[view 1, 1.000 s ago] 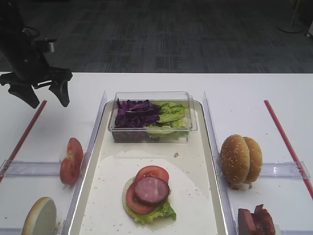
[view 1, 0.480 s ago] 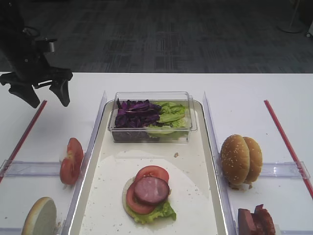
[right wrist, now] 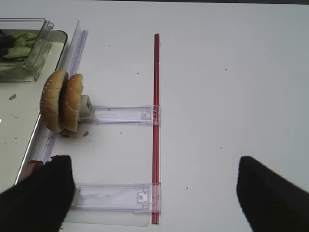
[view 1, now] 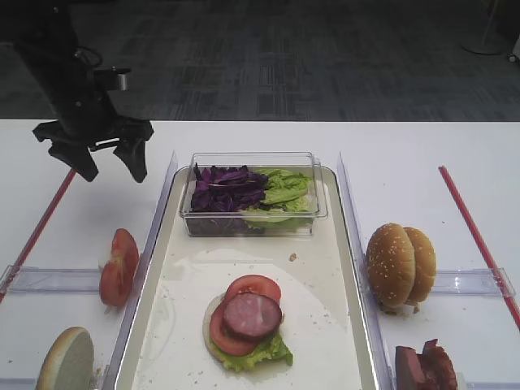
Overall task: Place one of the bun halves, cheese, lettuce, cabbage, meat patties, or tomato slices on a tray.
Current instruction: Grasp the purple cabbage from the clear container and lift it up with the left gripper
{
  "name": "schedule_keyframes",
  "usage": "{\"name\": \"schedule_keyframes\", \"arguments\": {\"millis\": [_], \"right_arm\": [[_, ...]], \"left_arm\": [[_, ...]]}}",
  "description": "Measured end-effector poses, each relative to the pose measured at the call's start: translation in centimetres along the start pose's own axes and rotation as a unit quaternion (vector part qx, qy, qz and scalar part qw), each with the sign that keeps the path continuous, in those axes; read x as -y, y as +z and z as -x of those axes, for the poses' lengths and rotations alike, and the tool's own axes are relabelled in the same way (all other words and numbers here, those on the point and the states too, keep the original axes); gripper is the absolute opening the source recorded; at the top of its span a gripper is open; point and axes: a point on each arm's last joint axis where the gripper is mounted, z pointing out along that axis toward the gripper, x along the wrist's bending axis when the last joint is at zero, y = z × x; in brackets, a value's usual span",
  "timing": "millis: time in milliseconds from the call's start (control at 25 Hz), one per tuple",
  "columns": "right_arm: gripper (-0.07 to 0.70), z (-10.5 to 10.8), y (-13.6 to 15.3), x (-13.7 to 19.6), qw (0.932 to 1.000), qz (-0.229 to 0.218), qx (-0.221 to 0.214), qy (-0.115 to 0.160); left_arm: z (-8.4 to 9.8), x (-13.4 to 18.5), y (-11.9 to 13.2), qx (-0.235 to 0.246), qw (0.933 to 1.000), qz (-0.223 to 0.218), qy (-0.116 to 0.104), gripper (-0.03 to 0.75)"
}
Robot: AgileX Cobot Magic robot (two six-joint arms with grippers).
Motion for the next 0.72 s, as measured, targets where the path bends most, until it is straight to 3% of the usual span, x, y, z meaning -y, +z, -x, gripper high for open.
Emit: {"name": "schedule_keyframes", "arguments": {"millis": [480,720], "right_arm": [[0.692,0.0,0.0,0.0,1.0000,0.000,0.000,0.000],[0.692,0.0,0.0,0.0,1.0000,0.000,0.000,0.000]], "left_arm": [[6.1,0.1,0.5,0.005,0.9975,-0.005,0.070,0.545],[8.8,-0.6,-0.9,0.001,0.9941,0.024,0.105,0.545]]}}
